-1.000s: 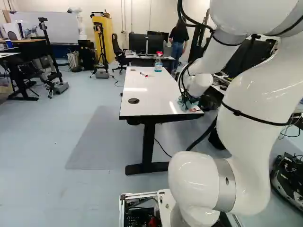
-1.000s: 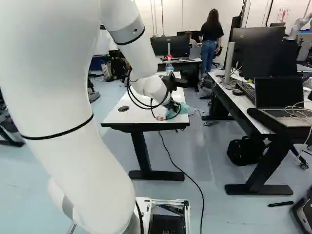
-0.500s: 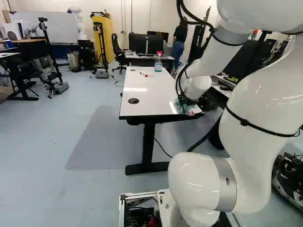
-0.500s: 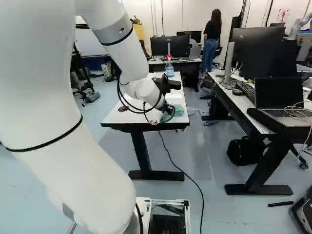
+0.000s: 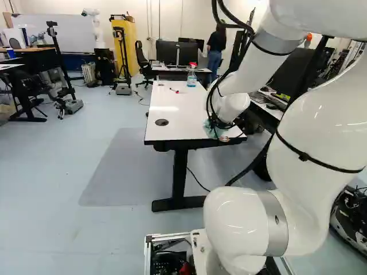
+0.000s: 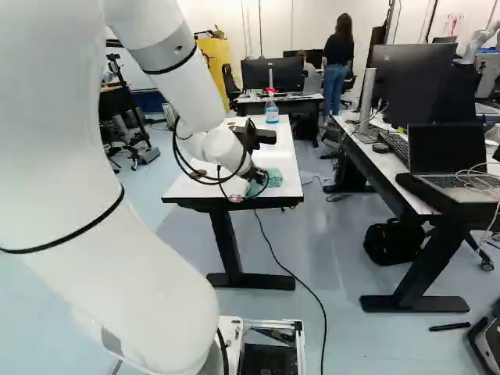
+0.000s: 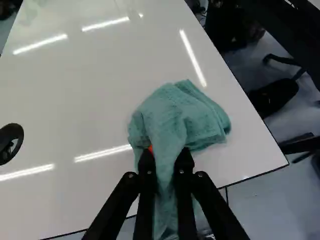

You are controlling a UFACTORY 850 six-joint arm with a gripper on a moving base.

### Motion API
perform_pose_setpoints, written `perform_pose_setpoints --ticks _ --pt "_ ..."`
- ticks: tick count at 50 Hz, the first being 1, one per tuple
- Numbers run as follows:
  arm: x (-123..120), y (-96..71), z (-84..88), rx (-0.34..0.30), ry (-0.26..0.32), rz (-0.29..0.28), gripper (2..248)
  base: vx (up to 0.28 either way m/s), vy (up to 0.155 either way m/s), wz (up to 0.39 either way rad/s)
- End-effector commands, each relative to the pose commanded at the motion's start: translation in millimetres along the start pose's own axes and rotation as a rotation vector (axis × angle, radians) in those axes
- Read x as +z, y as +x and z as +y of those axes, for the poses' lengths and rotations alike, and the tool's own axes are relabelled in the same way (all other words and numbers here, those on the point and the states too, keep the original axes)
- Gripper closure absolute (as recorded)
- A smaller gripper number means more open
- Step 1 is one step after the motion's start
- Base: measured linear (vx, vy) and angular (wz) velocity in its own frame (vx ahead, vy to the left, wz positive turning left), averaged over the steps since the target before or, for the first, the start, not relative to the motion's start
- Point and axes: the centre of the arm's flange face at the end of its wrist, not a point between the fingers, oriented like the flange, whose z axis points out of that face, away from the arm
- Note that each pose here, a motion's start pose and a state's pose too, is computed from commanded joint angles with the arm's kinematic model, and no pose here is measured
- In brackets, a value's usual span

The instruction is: Clean the table with the green towel

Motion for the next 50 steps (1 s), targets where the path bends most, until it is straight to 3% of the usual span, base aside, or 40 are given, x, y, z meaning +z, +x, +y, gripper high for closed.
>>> perform_pose_setpoints --ticks 10,22,50 --pt "7 7.2 -13.2 -0.022 0.019 -0.001 205 0.000 0.000 0.000" --pt "22 24.3 -16.8 -0.023 0.021 0.003 205 0.000 0.000 0.000" --pt "50 56.8 11.4 0.028 -0.024 0.017 205 0.000 0.000 0.000"
